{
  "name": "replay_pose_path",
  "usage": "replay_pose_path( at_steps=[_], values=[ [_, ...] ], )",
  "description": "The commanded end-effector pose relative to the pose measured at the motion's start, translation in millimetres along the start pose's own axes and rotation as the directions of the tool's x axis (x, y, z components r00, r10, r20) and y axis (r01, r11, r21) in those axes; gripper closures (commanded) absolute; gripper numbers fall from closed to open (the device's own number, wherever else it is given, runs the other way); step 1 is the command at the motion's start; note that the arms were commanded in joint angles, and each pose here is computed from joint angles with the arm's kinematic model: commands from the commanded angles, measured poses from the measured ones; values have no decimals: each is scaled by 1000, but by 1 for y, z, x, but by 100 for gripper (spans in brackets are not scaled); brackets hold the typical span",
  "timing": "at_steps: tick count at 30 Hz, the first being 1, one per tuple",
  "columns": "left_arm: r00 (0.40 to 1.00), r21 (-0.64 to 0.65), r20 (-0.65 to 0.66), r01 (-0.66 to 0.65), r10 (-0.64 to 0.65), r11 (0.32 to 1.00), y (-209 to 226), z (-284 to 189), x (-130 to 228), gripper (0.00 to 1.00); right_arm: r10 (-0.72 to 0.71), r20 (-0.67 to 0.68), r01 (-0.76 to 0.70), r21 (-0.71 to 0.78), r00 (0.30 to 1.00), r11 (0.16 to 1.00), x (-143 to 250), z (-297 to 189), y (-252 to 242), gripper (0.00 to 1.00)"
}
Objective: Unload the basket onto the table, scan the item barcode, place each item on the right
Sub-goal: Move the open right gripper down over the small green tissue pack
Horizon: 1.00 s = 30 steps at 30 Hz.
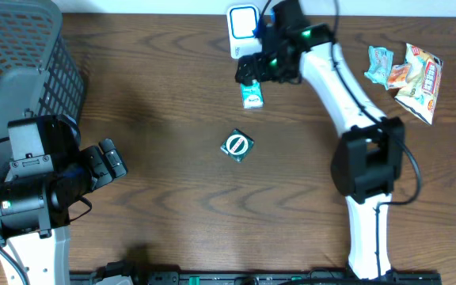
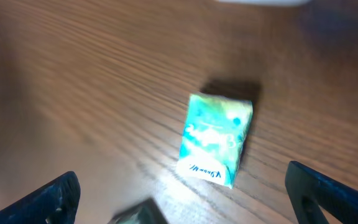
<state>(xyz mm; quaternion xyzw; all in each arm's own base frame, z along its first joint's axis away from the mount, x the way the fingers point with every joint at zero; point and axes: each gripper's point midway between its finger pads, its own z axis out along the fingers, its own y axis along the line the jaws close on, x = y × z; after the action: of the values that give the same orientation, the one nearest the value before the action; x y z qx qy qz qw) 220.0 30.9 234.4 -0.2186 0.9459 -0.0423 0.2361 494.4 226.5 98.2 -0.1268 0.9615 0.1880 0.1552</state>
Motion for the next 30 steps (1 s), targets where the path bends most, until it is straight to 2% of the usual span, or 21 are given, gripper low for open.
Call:
replay_pose_path(
  at_steps=[1,6,11,13,22,30],
  values=[
    [1000,-19,3,14,-14,1000,4,0,-1,2,139,-14,-133,199,990,971,12,27,-35,5],
    [1000,-19,3,14,-14,1000,4,0,-1,2,166,-54,-147,260,985,954,26,44,-49,25],
    [1000,-19,3,14,-14,1000,4,0,-1,2,188,-78,-160,279,979,947,33,44,-59,59],
    [1000,-19,3,14,-14,1000,4,0,-1,3,195,-80,-165,282,978,945,33,43,-62,65],
    [1000,-19,3,14,-14,1000,4,0,-1,3,144,-114,-121,187,983,975,35,47,-46,51],
    [1000,-19,3,14,-14,1000,4,0,-1,2,147,-73,-150,-46,986,988,14,46,-21,51]
  ],
)
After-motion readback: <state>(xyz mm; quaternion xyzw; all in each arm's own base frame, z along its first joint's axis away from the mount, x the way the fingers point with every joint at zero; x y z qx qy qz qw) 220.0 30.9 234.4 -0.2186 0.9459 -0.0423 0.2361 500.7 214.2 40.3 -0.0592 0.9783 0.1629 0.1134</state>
